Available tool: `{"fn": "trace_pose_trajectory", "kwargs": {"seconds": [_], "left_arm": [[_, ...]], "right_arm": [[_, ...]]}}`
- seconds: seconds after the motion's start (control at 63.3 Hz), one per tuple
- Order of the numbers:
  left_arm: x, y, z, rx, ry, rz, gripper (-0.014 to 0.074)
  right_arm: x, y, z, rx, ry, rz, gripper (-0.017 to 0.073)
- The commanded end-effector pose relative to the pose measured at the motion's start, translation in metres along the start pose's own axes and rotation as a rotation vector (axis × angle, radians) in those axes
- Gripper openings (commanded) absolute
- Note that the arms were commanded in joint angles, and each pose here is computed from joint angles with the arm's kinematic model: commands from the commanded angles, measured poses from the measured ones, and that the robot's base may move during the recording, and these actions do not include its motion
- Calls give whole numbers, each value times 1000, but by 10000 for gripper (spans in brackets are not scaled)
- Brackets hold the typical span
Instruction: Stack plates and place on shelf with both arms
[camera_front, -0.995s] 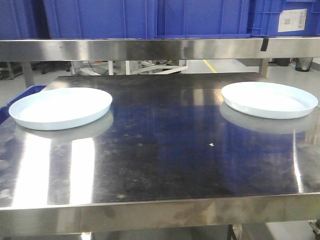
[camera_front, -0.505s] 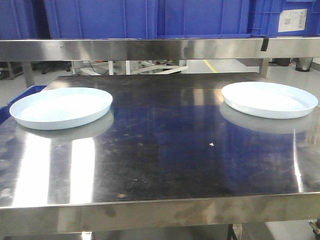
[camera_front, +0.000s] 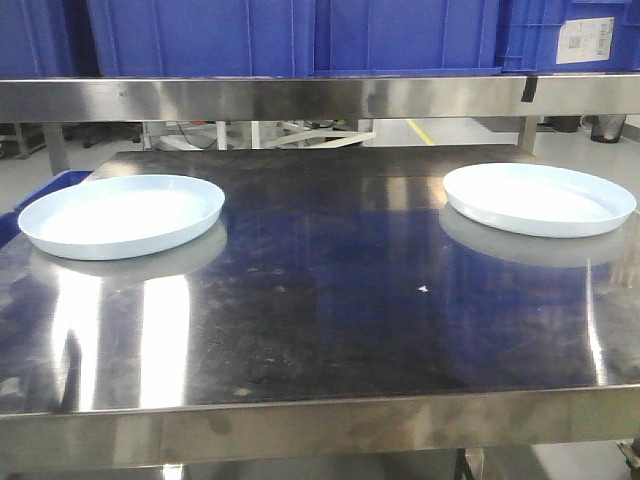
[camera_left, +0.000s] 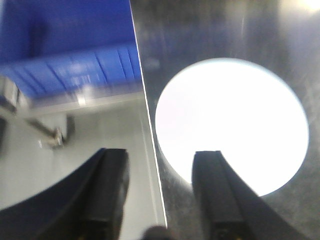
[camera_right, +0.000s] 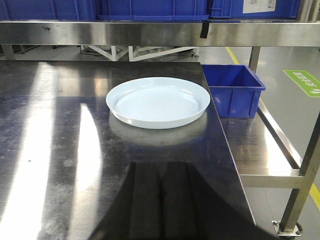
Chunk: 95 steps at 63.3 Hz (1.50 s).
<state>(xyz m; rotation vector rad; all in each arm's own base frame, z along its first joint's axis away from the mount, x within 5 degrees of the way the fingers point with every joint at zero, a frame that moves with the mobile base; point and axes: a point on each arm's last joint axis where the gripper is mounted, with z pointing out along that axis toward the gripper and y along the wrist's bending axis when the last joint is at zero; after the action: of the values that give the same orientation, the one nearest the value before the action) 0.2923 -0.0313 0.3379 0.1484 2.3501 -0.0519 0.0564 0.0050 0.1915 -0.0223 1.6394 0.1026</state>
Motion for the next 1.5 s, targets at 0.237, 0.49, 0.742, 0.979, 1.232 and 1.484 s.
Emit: {"fn": "trace_pose_trajectory", "kwargs": {"seconds": [0.237,0.49,0.742,0.979,1.232,1.484], "left_arm": [[-24,3,69,70,100,-149,553],[-9,11,118,61,221,-183,552],[5,10,146,73,289,-215,552],[5,10,148,72,278,-217,406],[3,9,149,84,263,-241,77],[1,8,149,91,242,-261,89]], "right_arm": [[-14,0,-3,5,-121,-14,57],[-14,0,-3,5,-121,-14,57],[-14,0,-3,5,-121,-14,57],[-14,0,-3,5,-121,-14,57],[-14,0,-3,5,-121,-14,57],[-14,0,-3,5,-121,-14,57]]}}
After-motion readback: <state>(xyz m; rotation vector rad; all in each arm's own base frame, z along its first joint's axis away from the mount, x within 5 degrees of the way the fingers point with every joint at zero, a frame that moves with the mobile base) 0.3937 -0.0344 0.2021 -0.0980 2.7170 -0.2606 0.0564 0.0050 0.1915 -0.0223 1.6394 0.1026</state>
